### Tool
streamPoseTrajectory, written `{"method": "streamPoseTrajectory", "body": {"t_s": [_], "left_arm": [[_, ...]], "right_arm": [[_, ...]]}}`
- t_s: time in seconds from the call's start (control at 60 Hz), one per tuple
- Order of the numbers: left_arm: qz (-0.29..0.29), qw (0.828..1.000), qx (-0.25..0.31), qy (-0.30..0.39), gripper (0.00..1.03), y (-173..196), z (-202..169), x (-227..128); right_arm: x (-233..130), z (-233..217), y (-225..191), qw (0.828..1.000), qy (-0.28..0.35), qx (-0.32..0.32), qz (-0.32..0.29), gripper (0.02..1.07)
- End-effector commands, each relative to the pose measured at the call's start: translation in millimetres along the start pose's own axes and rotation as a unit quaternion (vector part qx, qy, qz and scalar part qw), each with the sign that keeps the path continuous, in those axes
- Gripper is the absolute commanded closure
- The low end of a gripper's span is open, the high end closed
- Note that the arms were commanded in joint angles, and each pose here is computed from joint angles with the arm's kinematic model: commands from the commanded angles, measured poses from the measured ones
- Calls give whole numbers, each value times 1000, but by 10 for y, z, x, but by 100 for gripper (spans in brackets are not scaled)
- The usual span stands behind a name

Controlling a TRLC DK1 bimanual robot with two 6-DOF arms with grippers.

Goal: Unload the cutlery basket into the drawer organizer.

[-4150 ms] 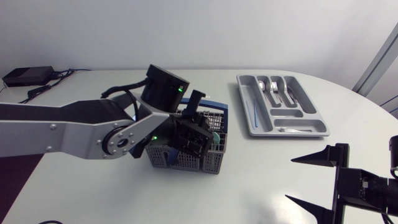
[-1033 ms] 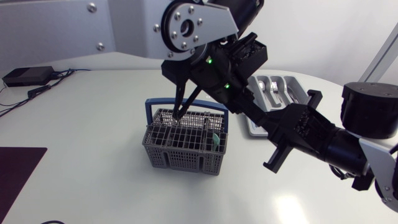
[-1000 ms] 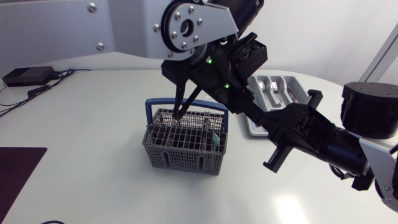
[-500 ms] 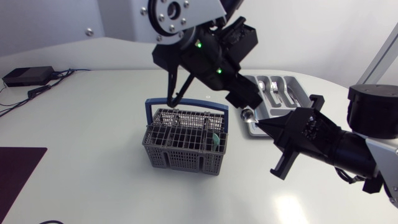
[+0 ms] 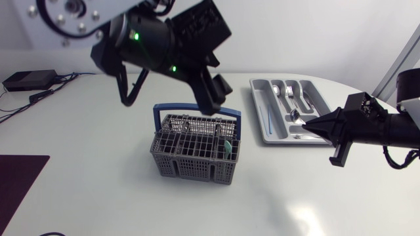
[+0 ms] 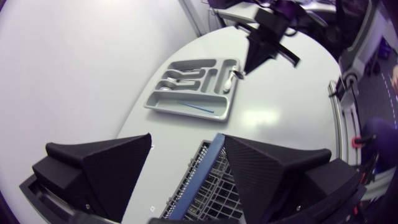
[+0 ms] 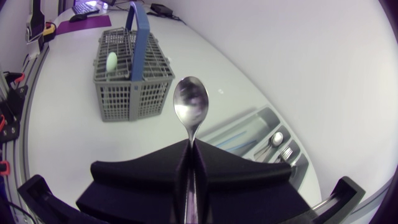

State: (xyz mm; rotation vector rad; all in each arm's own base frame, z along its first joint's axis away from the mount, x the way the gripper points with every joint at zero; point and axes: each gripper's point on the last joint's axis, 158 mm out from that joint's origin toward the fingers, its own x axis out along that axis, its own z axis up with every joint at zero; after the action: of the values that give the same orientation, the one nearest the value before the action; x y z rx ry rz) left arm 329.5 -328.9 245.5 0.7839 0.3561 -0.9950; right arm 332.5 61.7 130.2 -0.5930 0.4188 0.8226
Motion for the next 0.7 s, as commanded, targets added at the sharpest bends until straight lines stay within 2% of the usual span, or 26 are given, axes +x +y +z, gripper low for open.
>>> {"method": "streamPoseTrajectory", "body": {"t_s": [0.0,0.083,0.333,0.467,0.6,0.683], "left_arm": [[-25,995,92,7,9,-283,-197,61],[-46,989,142,13,9,-495,-296,93],[-91,967,236,32,10,-795,-551,223],[-113,956,269,39,12,-881,-643,298],[-135,946,289,52,12,-923,-712,364],[-149,939,305,59,16,-957,-761,405]], "right_arm": [[76,-199,-153,999,16,-23,18,102],[150,-387,-245,998,37,-29,45,102],[385,-931,-606,987,107,-59,101,102],[475,-1145,-853,982,135,-73,108,102],[557,-1351,-953,973,164,-78,143,101],[619,-1493,-1013,966,183,-91,156,101]]}}
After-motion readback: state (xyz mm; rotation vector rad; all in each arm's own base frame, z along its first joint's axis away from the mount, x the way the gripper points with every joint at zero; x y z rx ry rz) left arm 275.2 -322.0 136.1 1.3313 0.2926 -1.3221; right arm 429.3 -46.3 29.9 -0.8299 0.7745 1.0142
